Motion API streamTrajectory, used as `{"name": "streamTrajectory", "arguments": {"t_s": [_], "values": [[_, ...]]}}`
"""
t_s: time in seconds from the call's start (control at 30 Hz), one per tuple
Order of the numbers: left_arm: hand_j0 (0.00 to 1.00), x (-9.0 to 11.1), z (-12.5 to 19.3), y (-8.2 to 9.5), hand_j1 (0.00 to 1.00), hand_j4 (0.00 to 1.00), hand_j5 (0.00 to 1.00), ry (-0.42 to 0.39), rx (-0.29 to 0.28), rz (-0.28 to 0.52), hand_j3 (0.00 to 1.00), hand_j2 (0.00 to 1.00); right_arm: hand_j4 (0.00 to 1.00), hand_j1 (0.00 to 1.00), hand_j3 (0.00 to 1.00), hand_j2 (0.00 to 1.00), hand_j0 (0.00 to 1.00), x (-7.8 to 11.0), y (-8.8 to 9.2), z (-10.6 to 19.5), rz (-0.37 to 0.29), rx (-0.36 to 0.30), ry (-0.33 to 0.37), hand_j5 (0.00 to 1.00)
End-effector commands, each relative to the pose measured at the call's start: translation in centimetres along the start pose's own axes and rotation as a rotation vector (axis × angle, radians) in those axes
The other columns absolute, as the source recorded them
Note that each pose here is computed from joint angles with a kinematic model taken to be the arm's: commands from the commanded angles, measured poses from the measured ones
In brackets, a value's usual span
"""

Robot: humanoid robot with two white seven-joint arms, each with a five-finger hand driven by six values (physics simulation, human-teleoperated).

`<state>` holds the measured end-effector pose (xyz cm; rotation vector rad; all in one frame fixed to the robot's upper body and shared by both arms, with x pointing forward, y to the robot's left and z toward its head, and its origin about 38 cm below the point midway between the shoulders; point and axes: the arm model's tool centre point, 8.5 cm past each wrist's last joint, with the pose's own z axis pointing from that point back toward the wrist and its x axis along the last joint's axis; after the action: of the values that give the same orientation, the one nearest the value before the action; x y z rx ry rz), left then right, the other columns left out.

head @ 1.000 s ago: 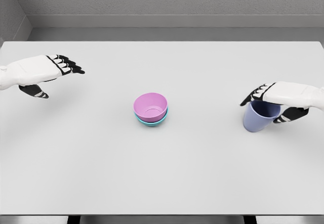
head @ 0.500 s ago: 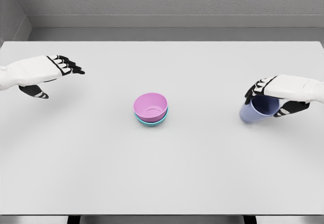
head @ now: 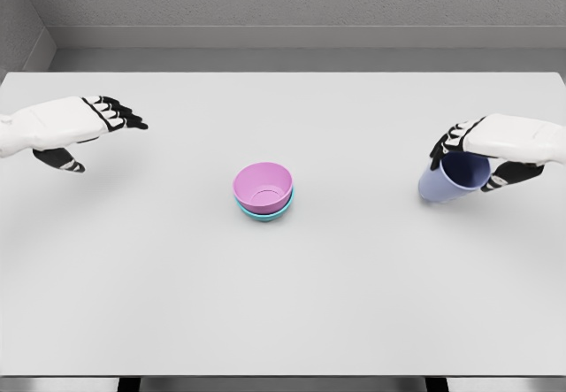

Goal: Stacking bowl and cup with both arms

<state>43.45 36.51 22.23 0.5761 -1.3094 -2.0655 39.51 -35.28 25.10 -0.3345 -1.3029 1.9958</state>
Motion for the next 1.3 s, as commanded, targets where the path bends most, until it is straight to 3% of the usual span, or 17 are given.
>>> {"name": "streamTrajectory", "arguments": {"t_s": [0.0, 0.3, 0.8, 1.27], "values": [[1.00, 0.0, 0.0, 0.0, 1.00, 1.00, 1.00, 0.001, 0.003, 0.006, 1.00, 1.00, 0.63, 0.63, 0.63, 0.63, 0.63, 0.1, 0.0, -0.1, -0.006, -0.006, -0.005, 0.63], [1.00, 0.0, 0.1, 0.0, 1.00, 1.00, 1.00, 0.001, 0.003, 0.005, 1.00, 1.00, 0.63, 0.63, 0.63, 0.63, 0.63, 0.4, -1.7, -0.6, 0.017, -0.043, -0.018, 0.63], [1.00, 0.0, 0.1, 0.1, 1.00, 1.00, 1.00, 0.001, 0.003, 0.004, 1.00, 1.00, 0.59, 0.59, 0.59, 0.59, 0.59, 0.8, -1.9, -0.8, 0.025, -0.049, -0.032, 0.59], [1.00, -0.1, 0.1, 0.0, 1.00, 1.00, 1.00, 0.003, 0.002, 0.003, 1.00, 1.00, 0.57, 0.57, 0.57, 0.57, 0.57, 1.6, -3.7, -1.5, 0.051, -0.095, -0.061, 0.57]]}}
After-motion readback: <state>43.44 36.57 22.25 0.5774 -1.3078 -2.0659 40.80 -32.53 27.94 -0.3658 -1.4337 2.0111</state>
